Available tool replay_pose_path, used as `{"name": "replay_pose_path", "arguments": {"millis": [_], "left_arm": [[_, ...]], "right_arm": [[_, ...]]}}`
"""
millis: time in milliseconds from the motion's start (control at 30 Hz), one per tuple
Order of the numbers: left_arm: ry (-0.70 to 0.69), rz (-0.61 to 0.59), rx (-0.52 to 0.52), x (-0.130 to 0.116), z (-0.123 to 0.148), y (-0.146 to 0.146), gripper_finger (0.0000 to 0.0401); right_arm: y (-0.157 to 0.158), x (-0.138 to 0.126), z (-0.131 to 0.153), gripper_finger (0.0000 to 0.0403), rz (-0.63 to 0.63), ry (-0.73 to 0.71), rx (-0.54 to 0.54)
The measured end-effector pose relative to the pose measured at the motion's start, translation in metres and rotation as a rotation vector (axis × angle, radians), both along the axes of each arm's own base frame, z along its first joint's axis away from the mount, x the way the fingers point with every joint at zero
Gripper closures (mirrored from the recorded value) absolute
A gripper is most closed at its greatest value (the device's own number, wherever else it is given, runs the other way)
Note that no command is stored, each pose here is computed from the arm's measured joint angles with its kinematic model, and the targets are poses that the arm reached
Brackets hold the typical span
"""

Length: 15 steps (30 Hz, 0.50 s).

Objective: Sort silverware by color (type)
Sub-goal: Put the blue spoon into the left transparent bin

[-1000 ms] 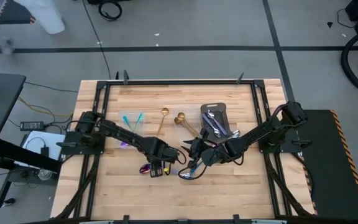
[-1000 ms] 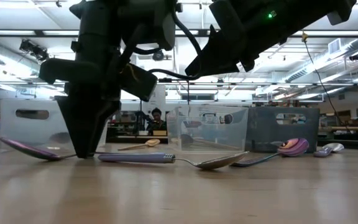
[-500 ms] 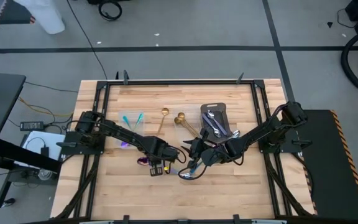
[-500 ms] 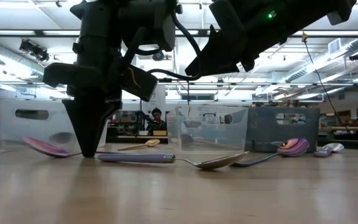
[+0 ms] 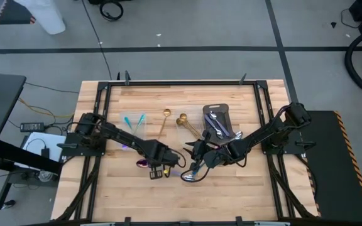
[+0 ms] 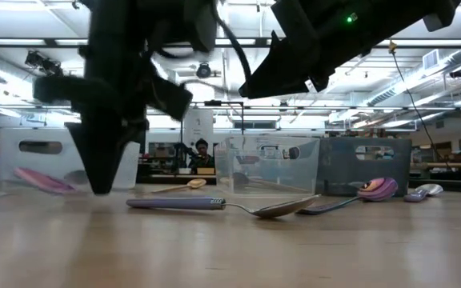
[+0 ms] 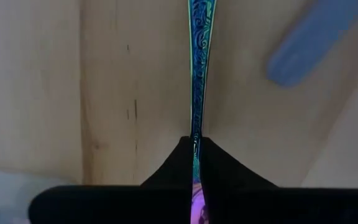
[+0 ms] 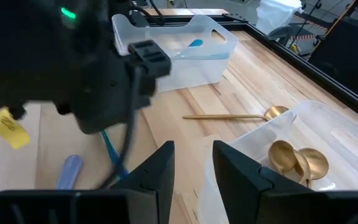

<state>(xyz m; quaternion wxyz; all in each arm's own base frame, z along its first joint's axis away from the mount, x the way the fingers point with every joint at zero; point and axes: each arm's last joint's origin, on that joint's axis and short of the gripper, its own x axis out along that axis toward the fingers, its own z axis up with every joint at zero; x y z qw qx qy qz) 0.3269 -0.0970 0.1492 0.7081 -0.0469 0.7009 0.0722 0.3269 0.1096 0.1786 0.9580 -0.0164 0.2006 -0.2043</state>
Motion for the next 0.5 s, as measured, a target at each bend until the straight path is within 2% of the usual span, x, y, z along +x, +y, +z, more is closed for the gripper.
{"name": "replay_pose_path", "arguments": {"millis": [200, 500], "left_arm": [[-0.055, -0.032, 0.058, -0.01, 0.021, -0.013, 0.0384], [-0.086, -0.04, 0.147, -0.025, 0.044, -0.016, 0.0384]], "right_arm": [[0.003, -0.001, 0.0, 0.0283, -0.011, -0.002, -0.02], [0.014, -0.008, 0.003, 0.0283, -0.071, -0.022, -0.129]]}}
